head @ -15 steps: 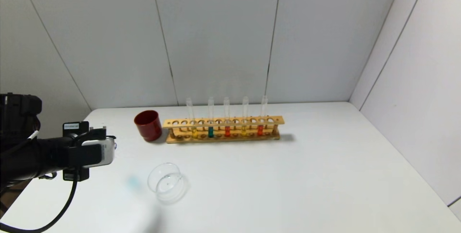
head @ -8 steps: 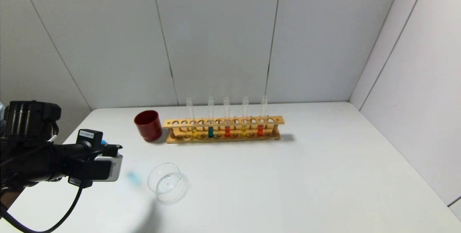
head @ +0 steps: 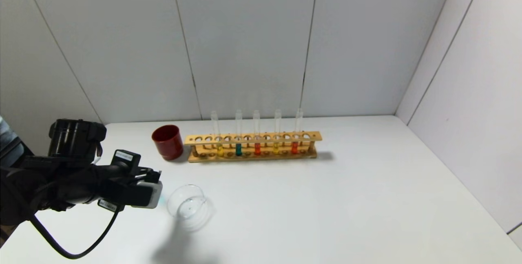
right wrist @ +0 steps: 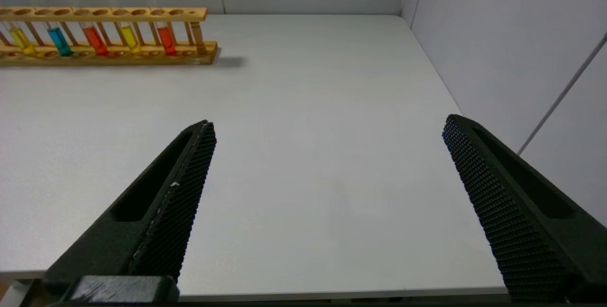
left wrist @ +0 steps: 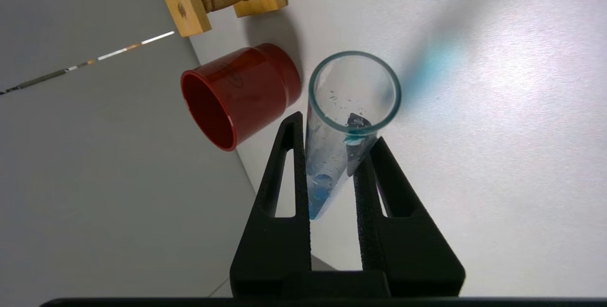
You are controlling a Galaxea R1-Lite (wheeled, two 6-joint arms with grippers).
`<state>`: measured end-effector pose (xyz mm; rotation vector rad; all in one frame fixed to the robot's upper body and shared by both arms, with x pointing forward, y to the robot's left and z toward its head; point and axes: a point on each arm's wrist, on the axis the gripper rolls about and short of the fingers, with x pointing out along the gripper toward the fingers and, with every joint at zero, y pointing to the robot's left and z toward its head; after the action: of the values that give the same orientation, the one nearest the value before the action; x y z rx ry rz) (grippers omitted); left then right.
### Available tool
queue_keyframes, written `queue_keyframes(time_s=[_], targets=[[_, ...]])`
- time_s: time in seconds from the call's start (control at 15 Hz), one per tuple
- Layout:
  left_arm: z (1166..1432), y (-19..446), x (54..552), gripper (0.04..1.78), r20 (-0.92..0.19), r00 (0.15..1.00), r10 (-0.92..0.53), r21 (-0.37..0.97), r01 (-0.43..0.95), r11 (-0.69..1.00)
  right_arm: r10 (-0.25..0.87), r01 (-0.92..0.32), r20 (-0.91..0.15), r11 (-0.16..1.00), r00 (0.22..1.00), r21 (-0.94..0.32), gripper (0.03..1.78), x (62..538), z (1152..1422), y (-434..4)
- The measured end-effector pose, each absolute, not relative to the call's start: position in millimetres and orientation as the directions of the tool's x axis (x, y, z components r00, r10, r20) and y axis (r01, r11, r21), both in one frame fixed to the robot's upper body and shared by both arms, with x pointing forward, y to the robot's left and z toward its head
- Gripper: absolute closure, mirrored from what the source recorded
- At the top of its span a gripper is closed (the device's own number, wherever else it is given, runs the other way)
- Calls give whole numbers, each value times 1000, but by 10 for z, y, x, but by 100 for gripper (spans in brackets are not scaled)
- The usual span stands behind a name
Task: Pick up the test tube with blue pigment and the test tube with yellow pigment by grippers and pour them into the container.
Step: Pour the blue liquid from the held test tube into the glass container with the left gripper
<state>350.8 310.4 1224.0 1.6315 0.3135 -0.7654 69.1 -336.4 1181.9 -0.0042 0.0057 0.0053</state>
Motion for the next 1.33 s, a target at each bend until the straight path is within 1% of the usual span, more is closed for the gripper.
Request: queue_keyframes(time_s=[0.13,0.33,0.93,1.13,1.33], targets=[[12241,3080,3584,150,-615,766,-189,782,560,-273,5,-5,-6,1000,1000,-4,6,691,11819,-3364],[12240,3070,3673,150,-626,766,-146,755,547,-362,5,-5,-6,1000,1000,-4,6,691,11819,-3364],[12086,2859,3884,150,-652,736,-181,731,547,-408,5,-5,-6,1000,1000,-4,6,691,11819,-3364],[12083,2827,3906,150,-653,739,-167,721,538,-437,5,-5,-6,1000,1000,-4,6,691,11819,-3364],[12116,2789,3929,150,-641,747,-178,713,493,-499,5,-5,-6,1000,1000,-4,6,691,11819,-3364]])
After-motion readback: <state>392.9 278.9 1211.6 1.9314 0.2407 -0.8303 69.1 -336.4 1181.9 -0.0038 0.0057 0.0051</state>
